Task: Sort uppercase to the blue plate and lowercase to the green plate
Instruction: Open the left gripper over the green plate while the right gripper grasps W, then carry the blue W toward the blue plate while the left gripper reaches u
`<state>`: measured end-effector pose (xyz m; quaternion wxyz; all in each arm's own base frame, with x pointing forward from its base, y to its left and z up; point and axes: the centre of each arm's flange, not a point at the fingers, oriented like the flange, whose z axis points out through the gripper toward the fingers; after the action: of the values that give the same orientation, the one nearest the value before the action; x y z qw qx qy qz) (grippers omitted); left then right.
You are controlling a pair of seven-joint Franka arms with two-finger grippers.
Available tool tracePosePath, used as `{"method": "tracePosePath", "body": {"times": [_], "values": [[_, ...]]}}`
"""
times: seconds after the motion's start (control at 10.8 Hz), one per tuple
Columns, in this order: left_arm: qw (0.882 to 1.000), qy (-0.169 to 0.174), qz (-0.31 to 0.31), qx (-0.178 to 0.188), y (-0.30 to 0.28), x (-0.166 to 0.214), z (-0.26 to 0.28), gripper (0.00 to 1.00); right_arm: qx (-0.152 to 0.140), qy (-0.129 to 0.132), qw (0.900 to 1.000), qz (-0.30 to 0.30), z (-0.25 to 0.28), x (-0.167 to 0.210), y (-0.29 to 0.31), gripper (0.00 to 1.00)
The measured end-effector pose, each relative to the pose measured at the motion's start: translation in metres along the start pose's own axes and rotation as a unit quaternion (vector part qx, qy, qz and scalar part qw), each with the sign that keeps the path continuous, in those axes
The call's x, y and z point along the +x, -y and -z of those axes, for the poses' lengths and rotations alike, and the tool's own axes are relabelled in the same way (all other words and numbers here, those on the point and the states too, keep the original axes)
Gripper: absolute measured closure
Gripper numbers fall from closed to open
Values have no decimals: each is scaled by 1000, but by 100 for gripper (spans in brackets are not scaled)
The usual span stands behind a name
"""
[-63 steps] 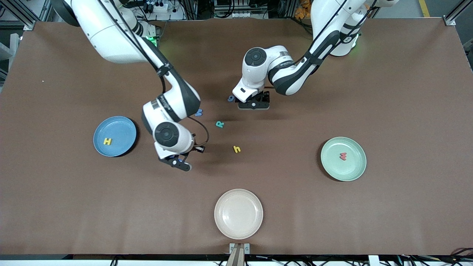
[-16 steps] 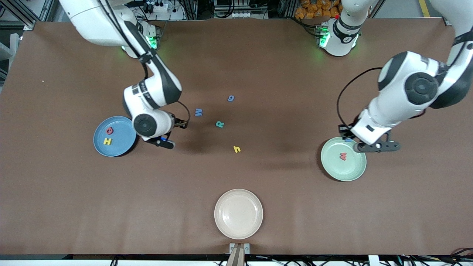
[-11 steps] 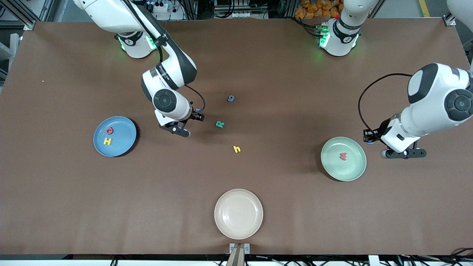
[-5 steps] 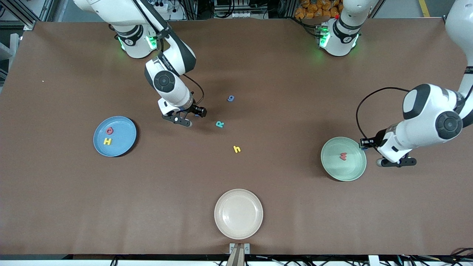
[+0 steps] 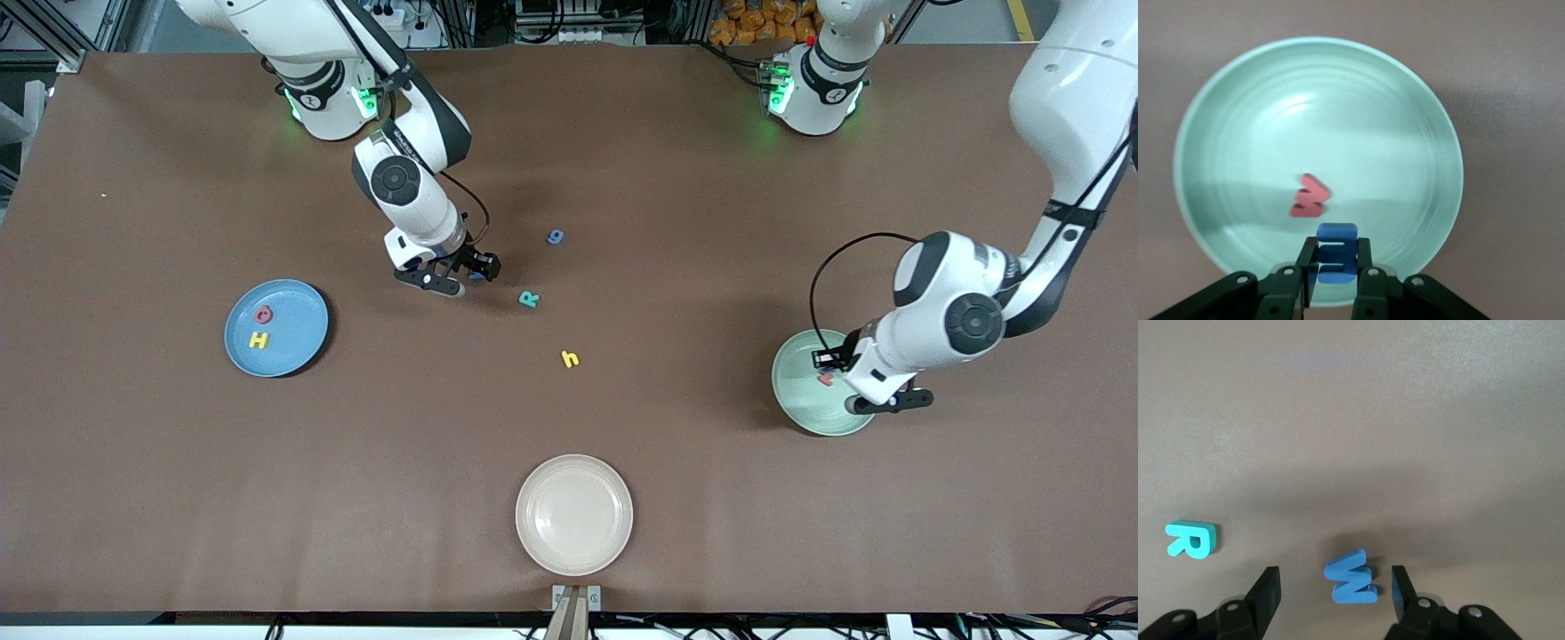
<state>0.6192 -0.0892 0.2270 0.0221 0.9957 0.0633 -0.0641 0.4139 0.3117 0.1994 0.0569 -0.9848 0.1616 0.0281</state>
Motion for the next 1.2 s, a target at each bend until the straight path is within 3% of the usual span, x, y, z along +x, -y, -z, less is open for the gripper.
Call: {"method": "tracePosePath", "body": {"times": [0.28,0.83,1.2], "values": [[1000,1,8,-4,2,4,-30,73,-1,-2,1000,5,-5,-3,-4,26],[1000,-22,-6,13,-15,7,-2,0,-4,3,1000,5,-23,-6,-9,27],[997,-44,-49,42,-67,-15,42,0,-9,6,1000,7,-26,-8,-11,37]]}}
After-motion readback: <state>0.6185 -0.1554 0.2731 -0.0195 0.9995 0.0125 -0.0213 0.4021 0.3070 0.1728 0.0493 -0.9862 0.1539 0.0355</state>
